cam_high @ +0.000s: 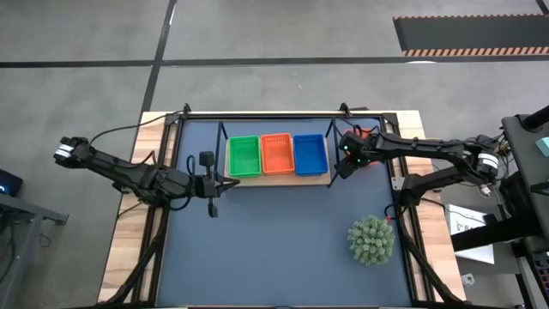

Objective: Stack baskets on shelf by color
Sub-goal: Stack the orange basket on top of the orange basket on the shelf

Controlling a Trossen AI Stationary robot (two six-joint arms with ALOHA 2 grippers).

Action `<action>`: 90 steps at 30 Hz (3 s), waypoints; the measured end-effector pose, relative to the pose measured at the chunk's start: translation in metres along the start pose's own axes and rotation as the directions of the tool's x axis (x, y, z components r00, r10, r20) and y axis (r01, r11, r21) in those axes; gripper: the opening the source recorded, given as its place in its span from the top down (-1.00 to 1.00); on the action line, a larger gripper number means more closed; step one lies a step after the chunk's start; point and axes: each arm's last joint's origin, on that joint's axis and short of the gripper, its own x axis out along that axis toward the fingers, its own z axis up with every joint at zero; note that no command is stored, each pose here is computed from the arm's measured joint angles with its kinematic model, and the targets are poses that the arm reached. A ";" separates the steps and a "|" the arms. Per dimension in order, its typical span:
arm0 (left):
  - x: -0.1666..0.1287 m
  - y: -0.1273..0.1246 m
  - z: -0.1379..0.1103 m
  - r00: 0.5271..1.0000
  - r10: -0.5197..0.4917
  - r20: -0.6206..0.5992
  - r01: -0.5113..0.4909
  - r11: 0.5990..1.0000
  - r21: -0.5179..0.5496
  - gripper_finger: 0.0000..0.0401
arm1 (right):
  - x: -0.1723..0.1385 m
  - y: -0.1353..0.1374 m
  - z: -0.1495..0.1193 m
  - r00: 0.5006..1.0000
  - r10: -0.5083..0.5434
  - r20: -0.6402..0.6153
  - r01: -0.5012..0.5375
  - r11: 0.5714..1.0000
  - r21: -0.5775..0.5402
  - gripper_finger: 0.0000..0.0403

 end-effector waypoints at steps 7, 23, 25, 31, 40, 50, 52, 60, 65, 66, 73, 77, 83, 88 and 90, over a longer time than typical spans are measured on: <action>0.000 0.000 0.000 1.000 0.000 0.003 0.000 1.000 -0.002 1.00 | 0.003 0.001 0.001 1.000 -0.008 0.013 0.008 1.000 0.006 0.67; 0.000 0.001 0.003 1.000 0.008 0.026 -0.008 1.000 -0.016 1.00 | -0.073 -0.002 0.047 0.926 -0.244 0.287 0.260 0.966 -0.018 0.95; 0.000 0.002 0.004 0.999 0.012 0.034 -0.011 1.000 -0.021 1.00 | -0.092 0.000 0.059 0.907 -0.247 0.341 0.264 0.965 -0.002 0.95; 0.000 0.002 0.005 0.999 0.014 0.040 -0.013 1.000 -0.025 1.00 | -0.136 -0.002 0.073 0.903 -0.234 0.360 0.236 0.971 0.040 0.95; 0.000 0.001 0.005 0.999 0.002 0.042 -0.001 1.000 -0.025 1.00 | -0.152 0.004 0.068 0.913 -0.214 0.348 0.217 0.976 0.030 0.96; 0.000 0.002 0.005 0.999 0.004 0.044 -0.003 1.000 -0.026 1.00 | -0.189 0.063 0.069 0.903 0.077 0.422 -0.038 0.994 -0.101 0.96; 0.000 0.002 0.005 0.999 0.019 0.038 -0.018 0.999 -0.026 1.00 | -0.190 0.086 0.070 0.903 0.130 0.409 -0.072 0.985 -0.154 0.95; 0.000 0.002 0.004 0.999 0.027 0.033 -0.027 0.999 -0.026 1.00 | -0.188 0.155 0.082 0.915 0.179 0.362 -0.131 0.979 -0.154 0.95; -0.001 0.003 0.004 0.998 0.049 0.028 -0.048 0.998 -0.036 1.00 | -0.171 0.190 0.097 0.922 0.173 0.347 -0.138 0.983 -0.125 0.94; -0.001 0.004 0.004 0.998 0.063 0.024 -0.062 0.997 -0.049 1.00 | -0.167 0.196 0.100 0.924 0.170 0.343 -0.137 0.984 -0.116 0.94; -0.006 0.007 0.004 0.995 0.098 0.011 -0.096 0.992 -0.083 1.00 | -0.130 0.226 0.119 0.952 0.090 0.294 -0.077 0.996 -0.054 0.94; -0.008 0.005 0.002 0.997 0.080 -0.005 -0.080 0.995 -0.064 1.00 | -0.111 0.232 0.126 0.958 -0.031 0.287 0.035 0.999 -0.012 0.94; -0.010 0.005 0.000 0.997 0.072 -0.017 -0.072 0.996 -0.048 1.00 | -0.099 0.243 0.132 0.963 -0.057 0.265 0.057 0.998 0.005 0.87; -0.010 0.005 0.001 0.997 0.073 -0.012 -0.073 0.997 -0.031 1.00 | -0.093 0.249 0.135 0.965 -0.059 0.254 0.060 0.998 0.004 0.67; -0.010 0.005 0.001 0.997 0.073 -0.012 -0.073 0.997 -0.030 1.00 | -0.095 0.250 0.136 0.965 -0.051 0.258 0.049 0.999 0.011 0.57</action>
